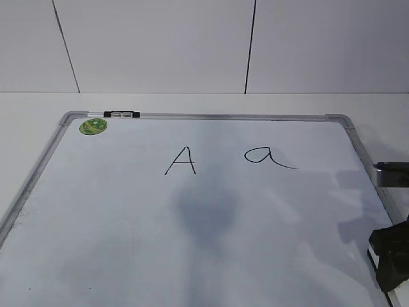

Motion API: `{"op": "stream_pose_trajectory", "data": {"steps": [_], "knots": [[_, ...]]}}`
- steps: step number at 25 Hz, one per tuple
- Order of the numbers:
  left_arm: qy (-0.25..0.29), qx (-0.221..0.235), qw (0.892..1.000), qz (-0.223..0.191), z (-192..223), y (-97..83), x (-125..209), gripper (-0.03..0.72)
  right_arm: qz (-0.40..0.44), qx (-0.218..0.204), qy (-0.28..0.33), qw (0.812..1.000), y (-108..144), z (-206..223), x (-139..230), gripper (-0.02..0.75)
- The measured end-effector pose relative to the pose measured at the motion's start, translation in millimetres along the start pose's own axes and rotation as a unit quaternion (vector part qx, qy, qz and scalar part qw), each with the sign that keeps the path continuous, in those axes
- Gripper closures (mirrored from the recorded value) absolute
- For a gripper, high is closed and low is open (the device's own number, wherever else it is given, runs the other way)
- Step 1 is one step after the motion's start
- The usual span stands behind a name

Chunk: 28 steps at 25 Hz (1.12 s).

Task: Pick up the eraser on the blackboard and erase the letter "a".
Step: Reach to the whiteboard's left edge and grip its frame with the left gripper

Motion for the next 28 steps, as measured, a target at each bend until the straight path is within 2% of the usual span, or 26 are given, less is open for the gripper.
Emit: {"op": "stream_pose_trajectory", "data": {"steps": [12, 20, 28], "knots": [[0.0, 0.0, 1.0, 0.0, 0, 0.0, 0, 0.449, -0.004, 0.007, -0.055, 0.998, -1, -18, -2, 0.168], [0.0, 0.0, 1.0, 0.0, 0, 0.0, 0, 0.449, -0.005, 0.009, -0.056, 0.998, -2, -24, 2, 0.168], [0.012, -0.001, 1.0, -0.002, 4, 0.6, -2, 0.449, -0.007, -0.001, -0.09, 0.996, 4, -67, 0, 0.168]]}}
Point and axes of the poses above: a point on each arm's last joint axis where the gripper is mounted, z pointing out along that axis toward the gripper, y along the wrist's bending axis when the last joint is at zero, x = y × z, the point moved 5 cm from there along z, pointing out along that axis toward the gripper, and after that the axes turned 3 degrees about -z, right-handed, at the moved point
